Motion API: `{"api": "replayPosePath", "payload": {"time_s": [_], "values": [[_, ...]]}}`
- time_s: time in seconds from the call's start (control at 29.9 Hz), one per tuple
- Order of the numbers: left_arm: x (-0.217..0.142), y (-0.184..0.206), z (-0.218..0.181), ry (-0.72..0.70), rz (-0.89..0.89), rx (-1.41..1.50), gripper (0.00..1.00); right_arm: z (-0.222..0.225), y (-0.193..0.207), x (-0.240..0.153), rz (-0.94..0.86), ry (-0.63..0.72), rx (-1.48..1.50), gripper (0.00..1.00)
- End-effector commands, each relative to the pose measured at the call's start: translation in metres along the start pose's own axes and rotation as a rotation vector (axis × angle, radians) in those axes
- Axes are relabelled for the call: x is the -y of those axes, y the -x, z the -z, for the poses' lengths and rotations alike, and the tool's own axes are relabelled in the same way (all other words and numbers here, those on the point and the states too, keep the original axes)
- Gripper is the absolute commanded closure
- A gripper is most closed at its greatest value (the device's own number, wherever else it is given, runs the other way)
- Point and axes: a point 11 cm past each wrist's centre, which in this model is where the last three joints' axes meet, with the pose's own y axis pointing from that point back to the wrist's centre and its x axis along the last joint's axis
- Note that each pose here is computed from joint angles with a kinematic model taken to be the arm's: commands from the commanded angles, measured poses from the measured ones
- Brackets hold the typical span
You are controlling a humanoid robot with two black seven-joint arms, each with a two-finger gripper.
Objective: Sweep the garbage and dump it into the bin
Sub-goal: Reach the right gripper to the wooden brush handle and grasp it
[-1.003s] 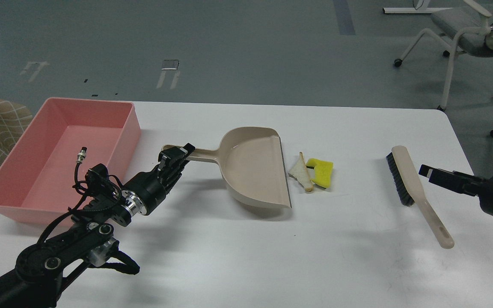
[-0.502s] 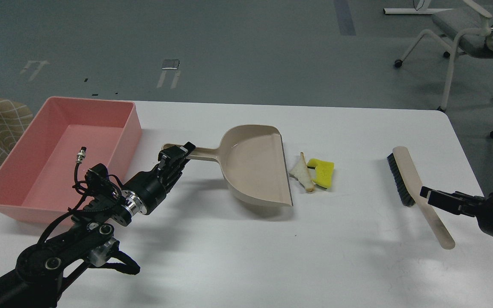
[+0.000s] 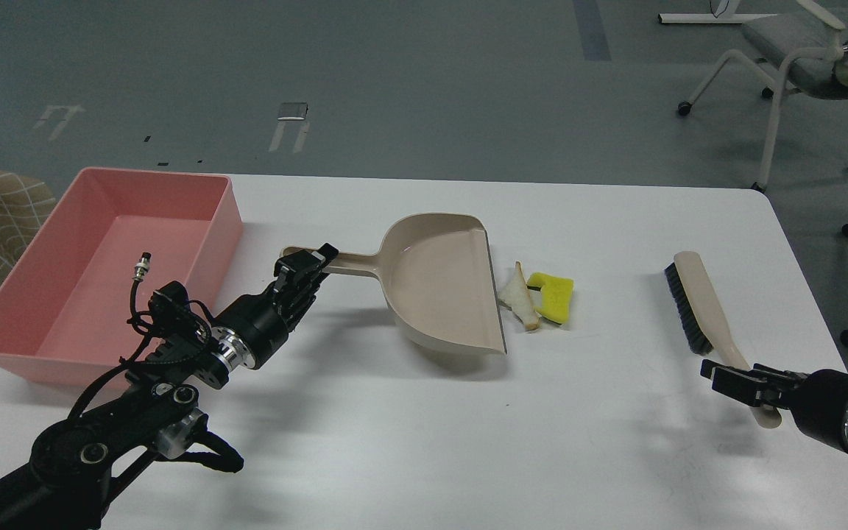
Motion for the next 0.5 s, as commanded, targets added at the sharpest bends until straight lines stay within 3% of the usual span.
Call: {"api": "replayPosePath", "payload": {"time_s": [0.0,0.47], "values": [[-0.0010,-0.0001,0.0011,-0.003,0.000,0.000,1.00,0.0010,0.0010,0.0015,0.000,0.000,-0.014,0.35],[-0.0022,-0.0019,0.0011,0.003,-0.003,0.003,1.00,0.0021,0.0026,0.0018,0.004,-0.003,-0.016,0.81]]}}
